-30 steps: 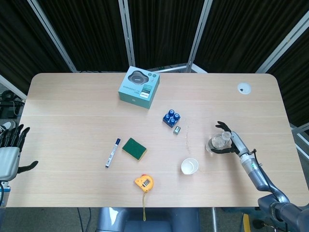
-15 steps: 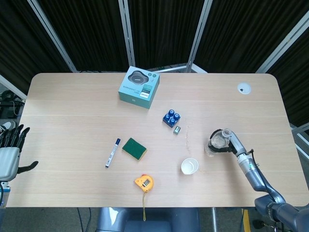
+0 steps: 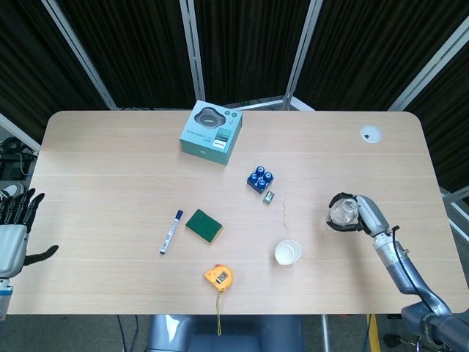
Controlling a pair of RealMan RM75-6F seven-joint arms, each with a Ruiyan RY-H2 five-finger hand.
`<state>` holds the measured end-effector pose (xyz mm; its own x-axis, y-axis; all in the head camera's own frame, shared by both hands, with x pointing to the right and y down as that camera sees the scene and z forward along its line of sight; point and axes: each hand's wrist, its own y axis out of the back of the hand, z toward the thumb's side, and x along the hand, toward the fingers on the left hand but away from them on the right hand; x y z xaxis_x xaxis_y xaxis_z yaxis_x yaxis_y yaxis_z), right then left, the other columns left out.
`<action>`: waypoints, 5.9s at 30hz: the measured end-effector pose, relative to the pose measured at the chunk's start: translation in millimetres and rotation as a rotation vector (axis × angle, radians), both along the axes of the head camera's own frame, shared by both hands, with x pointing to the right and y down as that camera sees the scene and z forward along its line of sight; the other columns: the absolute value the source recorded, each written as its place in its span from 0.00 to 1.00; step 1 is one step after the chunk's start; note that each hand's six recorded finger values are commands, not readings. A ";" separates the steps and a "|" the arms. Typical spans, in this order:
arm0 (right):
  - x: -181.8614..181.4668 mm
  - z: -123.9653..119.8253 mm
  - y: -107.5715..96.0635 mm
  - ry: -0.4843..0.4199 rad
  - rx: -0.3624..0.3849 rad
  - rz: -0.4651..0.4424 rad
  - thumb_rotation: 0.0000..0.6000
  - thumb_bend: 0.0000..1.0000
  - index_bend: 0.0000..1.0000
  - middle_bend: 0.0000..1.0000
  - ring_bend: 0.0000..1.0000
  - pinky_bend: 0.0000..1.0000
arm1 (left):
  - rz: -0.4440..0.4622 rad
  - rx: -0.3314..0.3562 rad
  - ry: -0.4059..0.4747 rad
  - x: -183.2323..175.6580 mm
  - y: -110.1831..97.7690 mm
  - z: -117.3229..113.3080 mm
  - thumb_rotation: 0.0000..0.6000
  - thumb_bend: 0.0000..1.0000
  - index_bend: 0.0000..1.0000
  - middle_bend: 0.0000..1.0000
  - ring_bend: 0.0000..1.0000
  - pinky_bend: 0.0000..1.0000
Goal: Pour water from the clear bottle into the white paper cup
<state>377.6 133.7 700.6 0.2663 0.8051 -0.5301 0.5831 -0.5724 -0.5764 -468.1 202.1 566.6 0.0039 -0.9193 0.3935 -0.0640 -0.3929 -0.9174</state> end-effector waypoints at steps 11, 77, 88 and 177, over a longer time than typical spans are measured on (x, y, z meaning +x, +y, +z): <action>10.1 -25.9 17.3 0.373 0.154 -0.252 1.00 0.49 0.58 0.64 0.49 0.43 | 0.007 0.012 0.020 5.7 1.0 -14.2 1.00 0.00 0.00 0.00 0.00 0.00; -74.9 -15.3 23.9 0.953 0.445 -0.702 1.00 0.53 0.58 0.67 0.51 0.46 | -0.007 -0.011 -0.001 0.7 -0.4 -7.5 1.00 0.00 0.00 0.00 0.00 0.00; -73.1 -19.0 21.5 0.978 0.476 -0.714 1.00 0.53 0.58 0.67 0.52 0.46 | -0.008 -0.012 -0.002 0.6 -0.1 -7.7 1.00 0.00 0.00 0.00 0.00 0.00; -39.3 3.6 -24.7 0.001 0.109 0.182 1.00 0.55 0.58 0.67 0.52 0.46 | -0.015 -0.060 -0.022 -0.8 0.3 2.5 1.00 0.00 0.00 0.00 0.00 0.00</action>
<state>338.3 109.0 704.3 0.1104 0.8923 -0.4377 0.6709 -0.3918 -0.6296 -468.9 202.4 569.2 -0.0192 -0.8941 0.4475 -0.0510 -0.4461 -0.8935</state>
